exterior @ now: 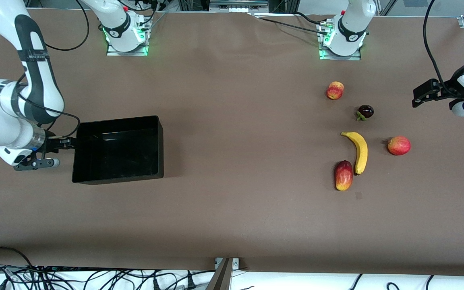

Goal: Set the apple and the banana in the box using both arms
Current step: 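Reach the right gripper down to the rim of the black box, then grasp the box rim with the right gripper while the left gripper reaches apple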

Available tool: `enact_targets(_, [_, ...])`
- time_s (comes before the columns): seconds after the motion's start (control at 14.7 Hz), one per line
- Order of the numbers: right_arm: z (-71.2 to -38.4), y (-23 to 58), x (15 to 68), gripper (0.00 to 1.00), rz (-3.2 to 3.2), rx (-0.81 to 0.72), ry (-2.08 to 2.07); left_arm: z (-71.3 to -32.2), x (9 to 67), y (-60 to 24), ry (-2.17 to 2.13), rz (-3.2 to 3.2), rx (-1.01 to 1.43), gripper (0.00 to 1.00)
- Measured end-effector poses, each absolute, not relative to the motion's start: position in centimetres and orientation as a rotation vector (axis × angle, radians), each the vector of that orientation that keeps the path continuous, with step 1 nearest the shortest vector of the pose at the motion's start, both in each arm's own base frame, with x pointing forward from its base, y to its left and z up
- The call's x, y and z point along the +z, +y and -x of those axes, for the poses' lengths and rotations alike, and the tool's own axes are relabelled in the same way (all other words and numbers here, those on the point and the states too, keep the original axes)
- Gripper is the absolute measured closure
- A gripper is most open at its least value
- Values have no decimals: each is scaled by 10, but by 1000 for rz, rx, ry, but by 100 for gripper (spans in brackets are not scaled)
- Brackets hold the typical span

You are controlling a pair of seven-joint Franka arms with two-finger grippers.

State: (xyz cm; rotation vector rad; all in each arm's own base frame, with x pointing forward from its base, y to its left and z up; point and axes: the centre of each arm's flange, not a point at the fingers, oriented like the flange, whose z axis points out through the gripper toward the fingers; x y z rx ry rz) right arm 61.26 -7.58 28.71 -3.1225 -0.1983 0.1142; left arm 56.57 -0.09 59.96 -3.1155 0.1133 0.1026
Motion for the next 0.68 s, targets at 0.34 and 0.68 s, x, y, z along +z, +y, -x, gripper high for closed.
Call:
enact_targets(0.34, [-592,-76,252,19,3139,63,-191,-557,562,4,95,3097,434,0])
enact_targets(0.68, [-591,-76,252,58,3139,62,-190,-562,493,1,109,3059,682,0])
